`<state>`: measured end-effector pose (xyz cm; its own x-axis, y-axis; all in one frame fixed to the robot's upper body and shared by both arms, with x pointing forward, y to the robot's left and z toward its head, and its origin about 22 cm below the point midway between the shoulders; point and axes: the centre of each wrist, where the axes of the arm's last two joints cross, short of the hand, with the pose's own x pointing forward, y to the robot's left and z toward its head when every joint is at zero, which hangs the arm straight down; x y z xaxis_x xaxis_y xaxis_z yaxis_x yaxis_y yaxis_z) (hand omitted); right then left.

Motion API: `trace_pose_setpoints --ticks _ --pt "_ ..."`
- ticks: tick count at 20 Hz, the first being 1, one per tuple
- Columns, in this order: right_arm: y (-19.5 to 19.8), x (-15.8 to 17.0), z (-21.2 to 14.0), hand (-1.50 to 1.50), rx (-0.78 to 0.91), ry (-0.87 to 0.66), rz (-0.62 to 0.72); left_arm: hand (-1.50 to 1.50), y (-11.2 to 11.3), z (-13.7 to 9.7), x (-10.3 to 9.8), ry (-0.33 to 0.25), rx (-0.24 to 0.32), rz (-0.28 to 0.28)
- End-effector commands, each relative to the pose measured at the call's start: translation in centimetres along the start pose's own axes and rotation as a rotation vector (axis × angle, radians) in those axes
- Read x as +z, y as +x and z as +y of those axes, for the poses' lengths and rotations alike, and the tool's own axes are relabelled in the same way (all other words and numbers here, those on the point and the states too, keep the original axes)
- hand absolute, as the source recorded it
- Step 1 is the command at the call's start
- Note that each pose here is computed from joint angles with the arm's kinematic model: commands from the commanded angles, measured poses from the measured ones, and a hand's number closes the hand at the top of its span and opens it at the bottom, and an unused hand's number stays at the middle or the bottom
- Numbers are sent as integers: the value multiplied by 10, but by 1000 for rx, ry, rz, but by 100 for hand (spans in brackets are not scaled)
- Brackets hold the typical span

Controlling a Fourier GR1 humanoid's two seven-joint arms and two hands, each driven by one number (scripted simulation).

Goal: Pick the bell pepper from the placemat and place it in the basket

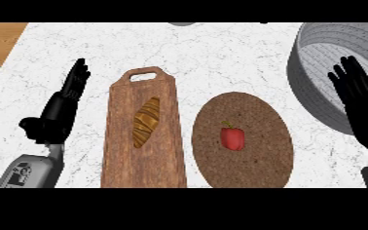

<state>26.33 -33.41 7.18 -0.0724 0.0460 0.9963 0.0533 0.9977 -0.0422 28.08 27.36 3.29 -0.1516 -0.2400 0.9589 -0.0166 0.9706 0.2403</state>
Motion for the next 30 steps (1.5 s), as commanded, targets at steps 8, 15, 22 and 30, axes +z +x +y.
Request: trace_pose_setpoints --ticks 8,15,22,30 --pt "93 -38 80 150 373 743 -522 0 -13 8 -6 -15 45 254" --pt "38 22 206 -150 479 711 -783 0 -8 24 -16 9 69 331" --pt "71 37 261 -150 777 669 -498 0 -13 47 -9 58 58 367" --pt "139 13 254 -150 1343 342 -337 0 -11 49 -6 60 58 367"
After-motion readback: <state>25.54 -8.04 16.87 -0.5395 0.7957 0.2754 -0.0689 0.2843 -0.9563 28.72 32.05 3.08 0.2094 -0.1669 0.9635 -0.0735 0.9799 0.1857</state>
